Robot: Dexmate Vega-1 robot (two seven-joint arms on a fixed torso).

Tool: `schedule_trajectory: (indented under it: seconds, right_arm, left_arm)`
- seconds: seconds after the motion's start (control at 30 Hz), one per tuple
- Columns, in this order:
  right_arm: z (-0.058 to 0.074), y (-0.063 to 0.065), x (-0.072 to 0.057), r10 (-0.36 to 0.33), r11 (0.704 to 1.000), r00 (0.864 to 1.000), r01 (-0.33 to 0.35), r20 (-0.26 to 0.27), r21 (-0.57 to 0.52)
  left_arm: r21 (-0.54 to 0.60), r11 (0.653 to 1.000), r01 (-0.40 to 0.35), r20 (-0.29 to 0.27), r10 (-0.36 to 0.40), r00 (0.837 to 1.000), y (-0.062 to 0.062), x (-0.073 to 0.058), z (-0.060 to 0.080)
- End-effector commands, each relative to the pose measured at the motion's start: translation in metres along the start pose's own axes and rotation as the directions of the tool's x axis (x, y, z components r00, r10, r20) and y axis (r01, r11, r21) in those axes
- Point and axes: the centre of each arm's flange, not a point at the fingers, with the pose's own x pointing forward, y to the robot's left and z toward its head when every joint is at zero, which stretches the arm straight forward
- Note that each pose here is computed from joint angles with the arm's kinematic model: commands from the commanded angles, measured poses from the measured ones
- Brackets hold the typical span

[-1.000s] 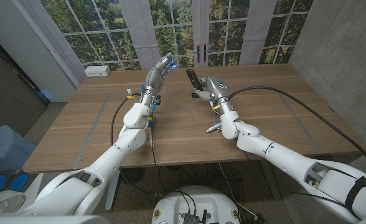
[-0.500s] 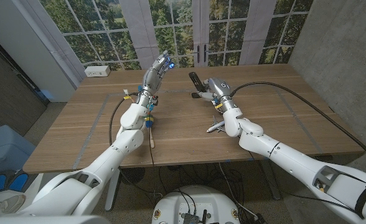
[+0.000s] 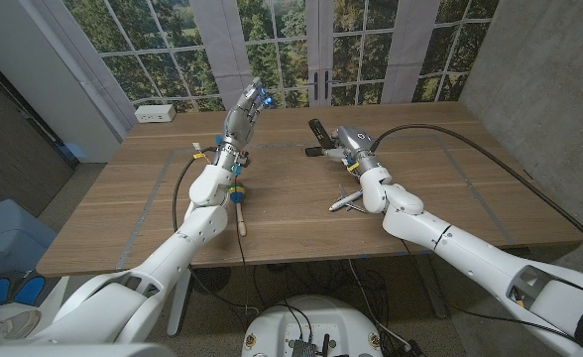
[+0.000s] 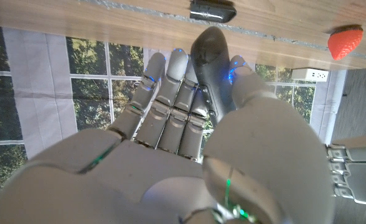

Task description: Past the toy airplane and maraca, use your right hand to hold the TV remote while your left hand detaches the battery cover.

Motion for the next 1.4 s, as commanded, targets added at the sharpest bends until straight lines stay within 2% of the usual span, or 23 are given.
schedule_trajectory:
  seconds: [0.03, 0.37, 0.53, 0.8, 1.0, 1.1, 1.3, 1.33, 1.37, 1.4]
  right_arm:
    - [-0.006, -0.007, 0.004, 0.071, 0.996, 0.994, -0.075, -0.084, -0.045]
    - [-0.011, -0.008, 0.008, 0.132, 0.984, 0.978, -0.148, -0.161, -0.095]
    - [-0.011, -0.008, 0.013, 0.177, 0.969, 0.959, -0.209, -0.223, -0.133]
    - [-0.014, -0.005, 0.018, 0.222, 0.950, 0.937, -0.271, -0.271, -0.159]
    - [-0.019, -0.003, 0.022, 0.245, 0.929, 0.913, -0.317, -0.326, -0.189]
    - [-0.020, -0.003, 0.024, 0.258, 0.916, 0.897, -0.345, -0.359, -0.204]
    - [-0.023, -0.003, 0.029, 0.292, 0.881, 0.846, -0.420, -0.446, -0.219]
    - [-0.024, -0.003, 0.030, 0.270, 0.876, 0.835, -0.420, -0.479, -0.237]
    - [-0.025, -0.001, 0.031, 0.240, 0.862, 0.839, -0.415, -0.489, -0.289]
    - [-0.026, 0.000, 0.031, 0.236, 0.856, 0.834, -0.421, -0.499, -0.299]
  left_arm:
    - [-0.007, 0.999, -0.049, 0.020, 0.049, 0.999, 0.007, -0.001, 0.003]
    - [-0.016, 0.998, -0.054, -0.001, 0.054, 0.999, 0.013, -0.001, 0.003]
    - [-0.017, 0.998, -0.067, 0.001, 0.067, 0.998, 0.016, -0.003, 0.004]
    - [-0.020, 0.997, -0.078, 0.000, 0.078, 0.997, 0.019, -0.006, 0.004]
    - [-0.018, 0.996, -0.083, 0.002, 0.083, 0.997, 0.022, -0.008, 0.005]
    - [-0.019, 0.996, -0.084, 0.003, 0.084, 0.996, 0.023, -0.009, 0.005]
    - [-0.019, 0.996, -0.083, 0.003, 0.083, 0.997, 0.025, -0.009, 0.005]
    - [-0.020, 0.996, -0.083, 0.003, 0.083, 0.997, 0.025, -0.009, 0.005]
    - [-0.020, 0.996, -0.082, 0.003, 0.082, 0.997, 0.025, -0.009, 0.005]
    - [-0.020, 0.996, -0.081, 0.004, 0.081, 0.997, 0.026, -0.009, 0.005]
